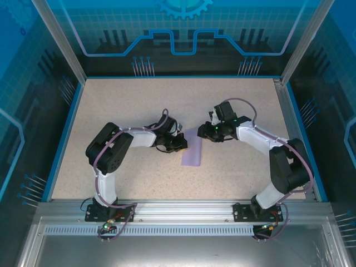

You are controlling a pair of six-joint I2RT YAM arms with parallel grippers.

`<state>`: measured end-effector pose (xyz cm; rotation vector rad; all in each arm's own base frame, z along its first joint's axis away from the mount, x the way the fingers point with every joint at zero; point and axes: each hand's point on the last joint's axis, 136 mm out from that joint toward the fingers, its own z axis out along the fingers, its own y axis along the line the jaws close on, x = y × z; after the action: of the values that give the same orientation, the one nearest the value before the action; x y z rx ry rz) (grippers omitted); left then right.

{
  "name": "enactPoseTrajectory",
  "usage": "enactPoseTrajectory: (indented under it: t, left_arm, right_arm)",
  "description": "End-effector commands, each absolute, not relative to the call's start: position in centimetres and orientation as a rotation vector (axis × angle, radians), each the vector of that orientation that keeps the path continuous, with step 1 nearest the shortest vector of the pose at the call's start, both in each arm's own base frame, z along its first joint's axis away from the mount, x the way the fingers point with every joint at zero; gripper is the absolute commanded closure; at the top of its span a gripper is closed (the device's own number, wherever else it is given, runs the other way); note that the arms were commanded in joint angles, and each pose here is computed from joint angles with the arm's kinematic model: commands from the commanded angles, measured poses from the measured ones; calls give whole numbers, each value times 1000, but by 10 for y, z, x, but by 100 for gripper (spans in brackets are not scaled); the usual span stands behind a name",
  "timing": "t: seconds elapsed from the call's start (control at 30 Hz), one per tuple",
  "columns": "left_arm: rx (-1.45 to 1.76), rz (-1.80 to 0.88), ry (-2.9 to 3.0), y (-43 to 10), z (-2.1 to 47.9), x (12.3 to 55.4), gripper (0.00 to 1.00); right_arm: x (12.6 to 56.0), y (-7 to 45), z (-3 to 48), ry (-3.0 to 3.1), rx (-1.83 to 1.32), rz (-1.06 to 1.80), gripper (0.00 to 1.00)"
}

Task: Fold a paper plane with a square sheet of paper (pick it up from the middle)
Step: Hold the square sheet of paper at the center of the table, then fold the square sheet of paper in half at the center of the table.

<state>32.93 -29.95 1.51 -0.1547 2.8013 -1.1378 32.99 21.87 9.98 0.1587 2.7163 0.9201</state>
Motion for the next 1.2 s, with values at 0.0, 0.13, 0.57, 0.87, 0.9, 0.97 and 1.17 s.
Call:
enactPoseTrajectory:
  t: [0.0,0.13,0.57,0.87,0.9,0.97,1.17]
  left_arm:
    - [-160,-1010,2892,-289,-7,318,100]
    - [-159,-1011,2896,-289,-8,317,100]
    - [-166,-1008,2905,-288,-11,315,100]
    - [-168,-1006,2914,-287,-13,314,100]
    - [-166,-1007,2915,-288,-14,313,100]
    - [-165,-1006,2916,-287,-14,313,100]
    - [-161,-1009,2916,-288,-13,313,100]
  right_arm:
    - [321,250,97,2679,68,1197,83]
    - [318,250,73,2730,88,1195,97]
    - [300,225,22,2836,134,1115,99]
    - [285,204,-3,2880,168,1055,97]
    - [284,202,-5,2883,167,1042,97]
    - [283,201,-7,2881,168,1043,96]
    - [292,218,38,2722,80,1213,95]
